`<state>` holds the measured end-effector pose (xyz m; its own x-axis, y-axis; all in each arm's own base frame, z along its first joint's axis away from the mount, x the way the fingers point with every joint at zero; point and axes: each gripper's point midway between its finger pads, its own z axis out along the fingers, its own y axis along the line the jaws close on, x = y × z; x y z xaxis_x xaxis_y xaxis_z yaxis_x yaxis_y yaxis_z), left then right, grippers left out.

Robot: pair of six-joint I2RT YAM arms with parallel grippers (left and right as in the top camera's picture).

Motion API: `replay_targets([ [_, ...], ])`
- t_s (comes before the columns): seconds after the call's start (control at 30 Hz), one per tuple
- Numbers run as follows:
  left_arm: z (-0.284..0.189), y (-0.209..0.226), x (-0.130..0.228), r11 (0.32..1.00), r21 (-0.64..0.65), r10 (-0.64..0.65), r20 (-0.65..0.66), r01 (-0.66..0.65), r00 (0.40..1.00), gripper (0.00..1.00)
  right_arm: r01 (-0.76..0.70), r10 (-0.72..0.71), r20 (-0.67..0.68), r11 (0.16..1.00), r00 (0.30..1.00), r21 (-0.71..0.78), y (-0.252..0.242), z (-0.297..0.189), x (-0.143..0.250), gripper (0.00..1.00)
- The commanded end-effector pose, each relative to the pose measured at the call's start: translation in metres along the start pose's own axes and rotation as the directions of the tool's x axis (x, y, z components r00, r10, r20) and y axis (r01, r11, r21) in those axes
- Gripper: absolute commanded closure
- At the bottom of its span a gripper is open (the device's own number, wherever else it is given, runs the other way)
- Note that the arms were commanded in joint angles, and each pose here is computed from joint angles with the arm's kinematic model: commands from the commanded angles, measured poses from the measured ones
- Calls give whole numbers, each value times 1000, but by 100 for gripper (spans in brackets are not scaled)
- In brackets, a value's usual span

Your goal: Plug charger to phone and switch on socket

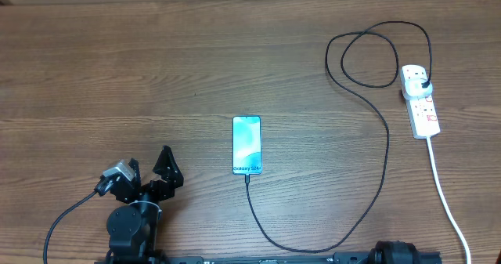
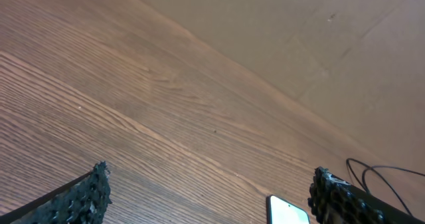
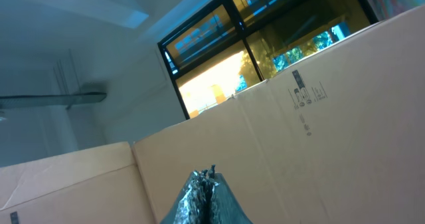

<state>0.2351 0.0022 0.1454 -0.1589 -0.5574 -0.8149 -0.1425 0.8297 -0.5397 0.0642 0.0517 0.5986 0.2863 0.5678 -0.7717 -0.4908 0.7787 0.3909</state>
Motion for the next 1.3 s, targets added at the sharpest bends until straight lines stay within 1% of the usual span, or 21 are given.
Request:
replay_targets([
  [0.0,1,-1,2,1000,11,1,-6,-1,1000,0,2,-2,1,1000,1000,-11,3,-4,0,96],
  [0.47,1,-1,2,1000,11,1,-6,-1,1000,0,23,-20,54,998,998,-53,23,-33,-9,96],
  [0.73,1,-1,2,1000,11,1,-6,-1,1000,0,67,-51,139,991,989,-114,51,-78,-20,96],
  [1.27,1,-1,2,1000,11,1,-6,-1,1000,0,144,-85,279,970,956,-195,87,-153,-29,95],
])
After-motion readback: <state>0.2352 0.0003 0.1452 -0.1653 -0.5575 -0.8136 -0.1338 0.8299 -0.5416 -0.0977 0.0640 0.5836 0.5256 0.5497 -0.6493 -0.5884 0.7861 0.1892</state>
